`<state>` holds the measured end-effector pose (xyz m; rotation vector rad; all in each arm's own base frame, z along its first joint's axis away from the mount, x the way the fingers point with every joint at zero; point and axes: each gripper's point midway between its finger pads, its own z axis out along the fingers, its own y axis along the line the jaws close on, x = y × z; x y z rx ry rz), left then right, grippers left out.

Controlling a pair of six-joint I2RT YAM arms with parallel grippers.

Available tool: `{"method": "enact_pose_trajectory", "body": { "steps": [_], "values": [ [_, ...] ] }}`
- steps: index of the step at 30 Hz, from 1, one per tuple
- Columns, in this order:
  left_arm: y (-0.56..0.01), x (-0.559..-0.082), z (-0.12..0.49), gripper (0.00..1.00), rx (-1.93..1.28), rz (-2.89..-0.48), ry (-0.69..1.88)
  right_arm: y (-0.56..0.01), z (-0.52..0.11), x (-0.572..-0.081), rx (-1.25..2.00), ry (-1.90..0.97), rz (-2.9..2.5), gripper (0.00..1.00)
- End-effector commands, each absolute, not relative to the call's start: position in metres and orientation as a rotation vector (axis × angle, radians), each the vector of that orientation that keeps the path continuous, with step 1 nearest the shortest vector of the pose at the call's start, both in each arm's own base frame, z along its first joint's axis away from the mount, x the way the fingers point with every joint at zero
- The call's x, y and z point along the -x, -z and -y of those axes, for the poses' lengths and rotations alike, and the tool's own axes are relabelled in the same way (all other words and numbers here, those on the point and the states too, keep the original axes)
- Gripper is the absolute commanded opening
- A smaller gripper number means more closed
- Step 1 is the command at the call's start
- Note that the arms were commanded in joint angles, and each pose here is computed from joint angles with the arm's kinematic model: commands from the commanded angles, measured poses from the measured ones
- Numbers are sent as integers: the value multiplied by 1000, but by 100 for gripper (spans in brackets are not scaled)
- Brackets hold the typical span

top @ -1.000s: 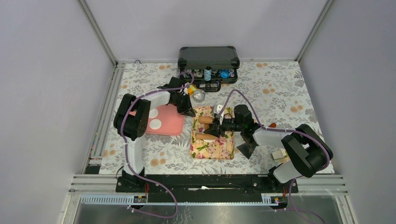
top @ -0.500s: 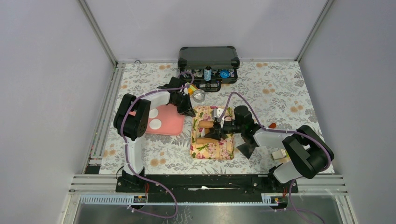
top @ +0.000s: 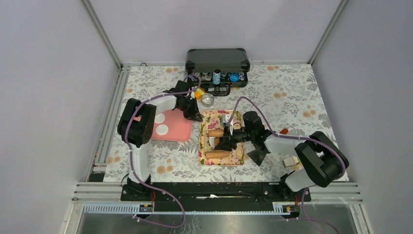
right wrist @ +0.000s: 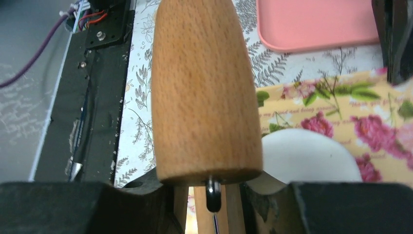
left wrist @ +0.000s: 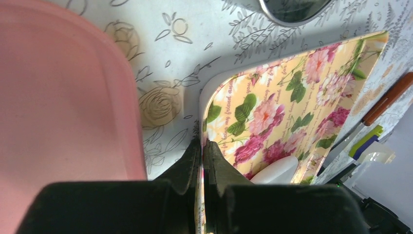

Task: Roll out the dumpling wrappers from the dough
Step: Flatten out the dough on the work surface.

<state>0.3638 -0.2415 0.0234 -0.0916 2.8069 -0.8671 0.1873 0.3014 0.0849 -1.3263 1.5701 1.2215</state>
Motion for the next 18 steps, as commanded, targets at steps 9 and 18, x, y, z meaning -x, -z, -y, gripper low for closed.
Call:
{"method": "enact_pose_trajectory", "body": {
  "steps": [9, 18],
  "values": [
    [-19, -368, 210, 0, 397, -2737, 660, -193, -279, -318, 452, -1153, -1769, 0],
    [-8, -362, 214, 0, 425, -2767, 679, -110, -272, -332, 381, -901, -1946, 0]
  ]
}}
